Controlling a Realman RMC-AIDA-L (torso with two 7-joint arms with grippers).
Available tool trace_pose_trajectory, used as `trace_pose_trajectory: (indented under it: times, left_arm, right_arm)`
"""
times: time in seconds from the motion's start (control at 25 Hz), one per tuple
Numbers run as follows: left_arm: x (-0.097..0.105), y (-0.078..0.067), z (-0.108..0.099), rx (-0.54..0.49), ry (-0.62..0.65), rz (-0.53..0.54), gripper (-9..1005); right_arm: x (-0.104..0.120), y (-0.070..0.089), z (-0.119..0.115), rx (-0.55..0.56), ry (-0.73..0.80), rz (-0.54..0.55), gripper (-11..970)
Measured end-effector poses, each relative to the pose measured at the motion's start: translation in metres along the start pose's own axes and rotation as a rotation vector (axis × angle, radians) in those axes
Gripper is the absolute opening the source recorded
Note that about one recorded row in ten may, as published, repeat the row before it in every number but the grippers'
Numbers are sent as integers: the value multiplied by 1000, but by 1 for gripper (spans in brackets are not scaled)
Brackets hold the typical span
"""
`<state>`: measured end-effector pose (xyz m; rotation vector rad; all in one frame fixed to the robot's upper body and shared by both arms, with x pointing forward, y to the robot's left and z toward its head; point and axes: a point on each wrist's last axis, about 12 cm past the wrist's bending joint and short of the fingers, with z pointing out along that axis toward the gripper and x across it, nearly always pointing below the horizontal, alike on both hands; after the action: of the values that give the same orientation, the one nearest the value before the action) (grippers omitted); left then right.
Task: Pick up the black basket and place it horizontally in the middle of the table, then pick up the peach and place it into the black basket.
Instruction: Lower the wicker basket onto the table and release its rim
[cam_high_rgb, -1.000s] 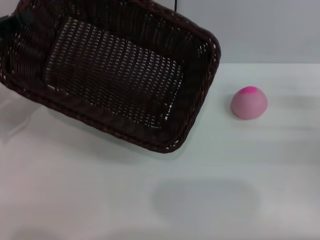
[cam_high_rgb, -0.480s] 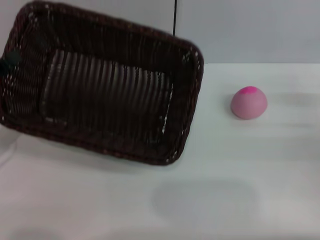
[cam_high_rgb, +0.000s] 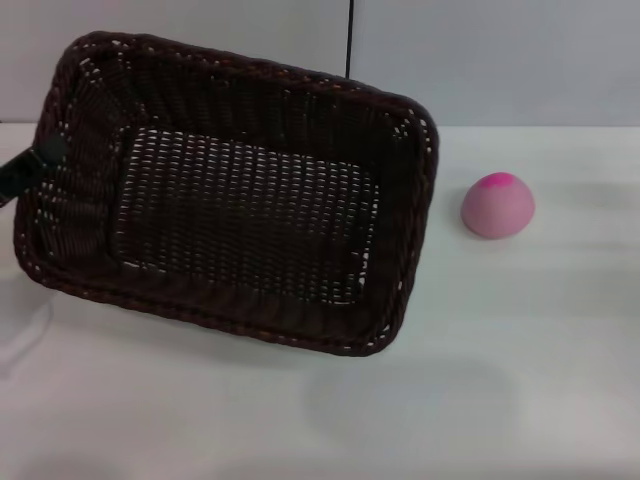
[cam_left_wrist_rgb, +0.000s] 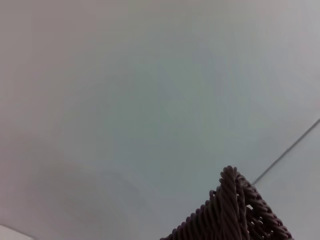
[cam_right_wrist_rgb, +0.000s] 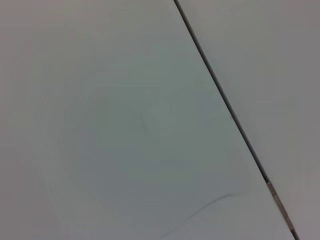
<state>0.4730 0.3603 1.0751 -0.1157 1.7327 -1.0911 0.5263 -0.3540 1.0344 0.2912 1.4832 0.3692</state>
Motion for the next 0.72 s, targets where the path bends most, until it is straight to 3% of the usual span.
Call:
trace_pose_trajectory:
  times: [0.72]
  left_arm:
    - [27, -6, 25, 77, -40, 17, 225]
  right_arm:
    - [2, -2, -2, 16, 12, -2, 736]
